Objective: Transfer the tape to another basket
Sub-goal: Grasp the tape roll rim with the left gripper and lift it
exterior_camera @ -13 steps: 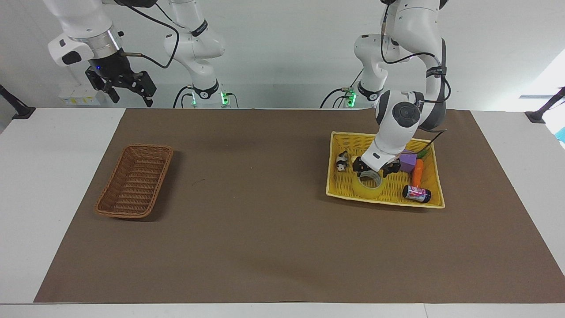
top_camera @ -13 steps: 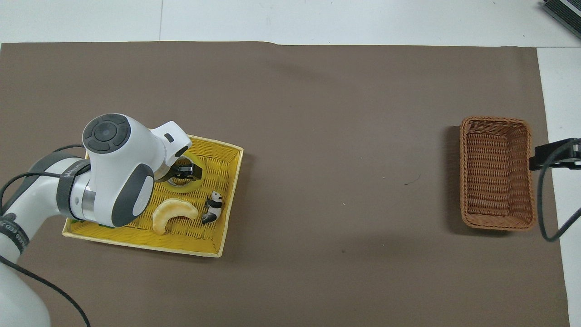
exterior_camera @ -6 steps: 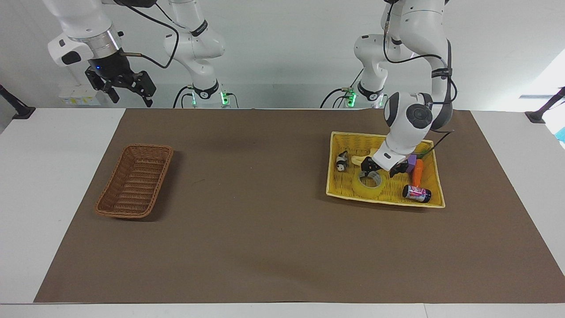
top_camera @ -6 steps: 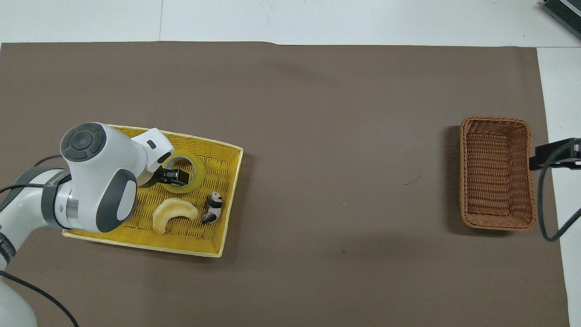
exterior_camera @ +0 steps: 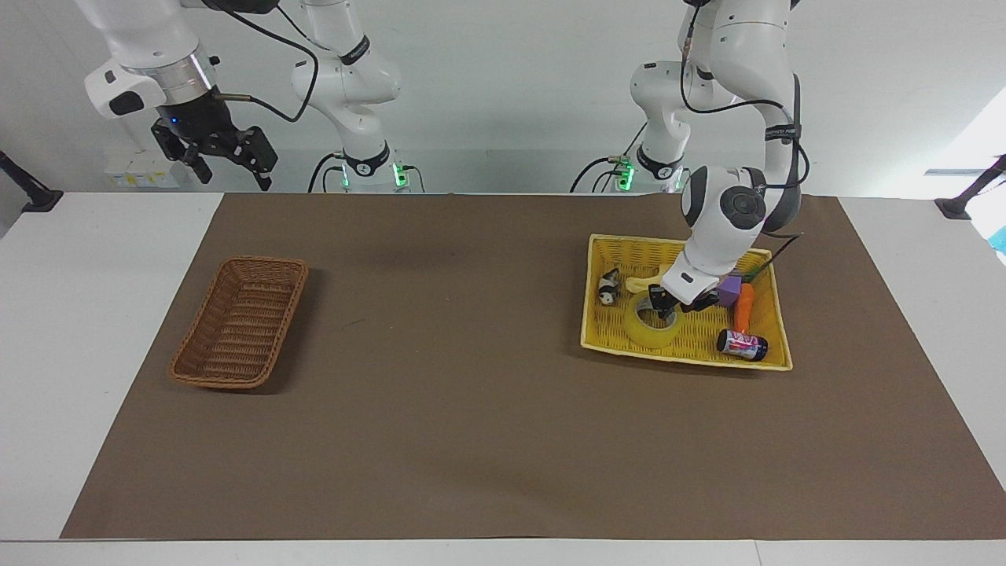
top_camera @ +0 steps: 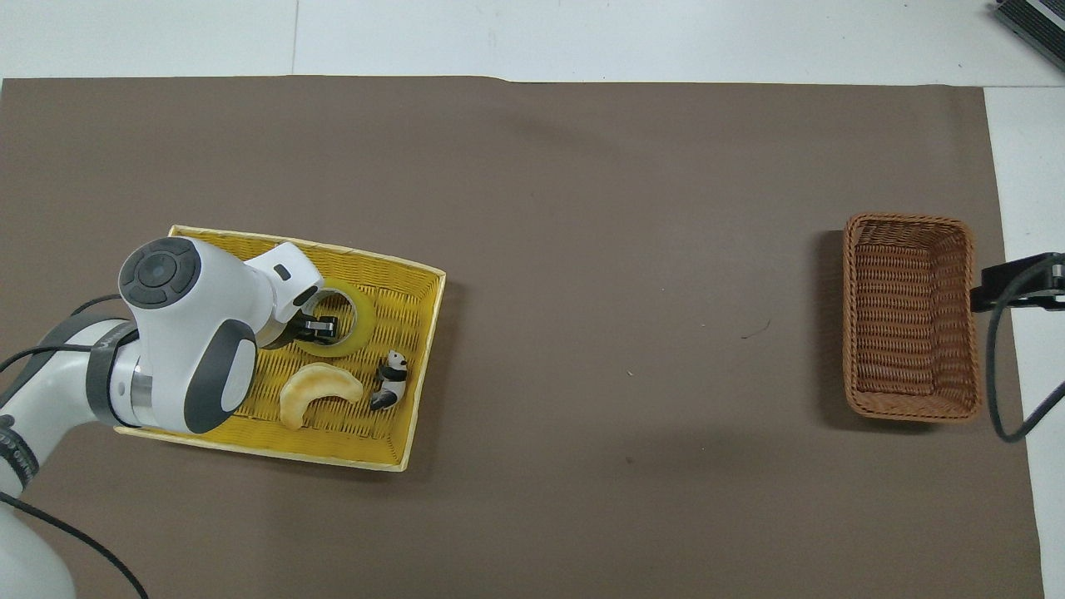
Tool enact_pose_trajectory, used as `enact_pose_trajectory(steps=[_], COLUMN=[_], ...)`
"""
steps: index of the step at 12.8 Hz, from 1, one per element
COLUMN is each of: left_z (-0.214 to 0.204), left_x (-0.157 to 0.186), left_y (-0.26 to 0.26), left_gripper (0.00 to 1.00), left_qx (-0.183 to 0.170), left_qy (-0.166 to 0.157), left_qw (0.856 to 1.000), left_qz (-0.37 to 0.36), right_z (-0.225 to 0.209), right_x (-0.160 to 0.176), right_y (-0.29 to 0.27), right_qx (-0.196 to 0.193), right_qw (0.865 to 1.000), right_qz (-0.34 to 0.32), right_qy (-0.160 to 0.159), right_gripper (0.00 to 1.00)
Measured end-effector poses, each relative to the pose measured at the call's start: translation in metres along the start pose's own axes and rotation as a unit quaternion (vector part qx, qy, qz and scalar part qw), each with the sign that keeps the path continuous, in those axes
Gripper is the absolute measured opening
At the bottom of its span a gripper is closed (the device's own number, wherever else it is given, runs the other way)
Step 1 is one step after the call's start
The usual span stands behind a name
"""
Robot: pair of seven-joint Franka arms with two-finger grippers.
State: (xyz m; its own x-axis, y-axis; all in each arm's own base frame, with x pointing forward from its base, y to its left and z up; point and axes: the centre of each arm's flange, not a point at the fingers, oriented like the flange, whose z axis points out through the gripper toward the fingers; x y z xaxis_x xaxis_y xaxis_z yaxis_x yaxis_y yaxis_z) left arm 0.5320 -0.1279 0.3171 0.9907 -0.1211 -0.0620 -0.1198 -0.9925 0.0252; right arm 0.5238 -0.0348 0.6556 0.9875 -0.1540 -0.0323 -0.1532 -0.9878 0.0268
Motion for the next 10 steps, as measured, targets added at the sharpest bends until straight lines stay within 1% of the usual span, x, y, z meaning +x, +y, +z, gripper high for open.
enact_pose_trajectory(steps=[1, 3, 4, 7, 10], left_z=[-0.004, -0.028, -0.045, -0.085, -0.108], left_x=[0.001, 0.008, 0.014, 0.024, 0.026], left_y=[0.001, 0.001, 0.001, 0.000, 0.008], left_gripper=[0.24, 0.23, 0.23, 0.22, 0.22], left_qx=[0.001, 0.003, 0.003, 0.003, 0.002], left_qy=[-0.010, -0.033, -0.037, -0.038, -0.040], left_qw=[1.000, 0.999, 0.999, 0.999, 0.999], left_qz=[0.001, 0.000, -0.001, -0.005, -0.028], right_z=[0.001, 0.001, 0.001, 0.002, 0.004], right_x=[0.000, 0.000, 0.001, 0.001, 0.001], right_y=[0.000, 0.000, 0.001, 0.004, 0.004], right_qx=[0.000, 0.000, 0.000, 0.000, 0.003], right_qw=[1.000, 1.000, 1.000, 1.000, 1.000], right_qz=[0.000, 0.000, 0.001, 0.004, 0.004], right_qy=[-0.001, -0.001, 0.000, 0.001, -0.001], right_gripper=[1.00, 1.00, 1.00, 1.00, 1.00])
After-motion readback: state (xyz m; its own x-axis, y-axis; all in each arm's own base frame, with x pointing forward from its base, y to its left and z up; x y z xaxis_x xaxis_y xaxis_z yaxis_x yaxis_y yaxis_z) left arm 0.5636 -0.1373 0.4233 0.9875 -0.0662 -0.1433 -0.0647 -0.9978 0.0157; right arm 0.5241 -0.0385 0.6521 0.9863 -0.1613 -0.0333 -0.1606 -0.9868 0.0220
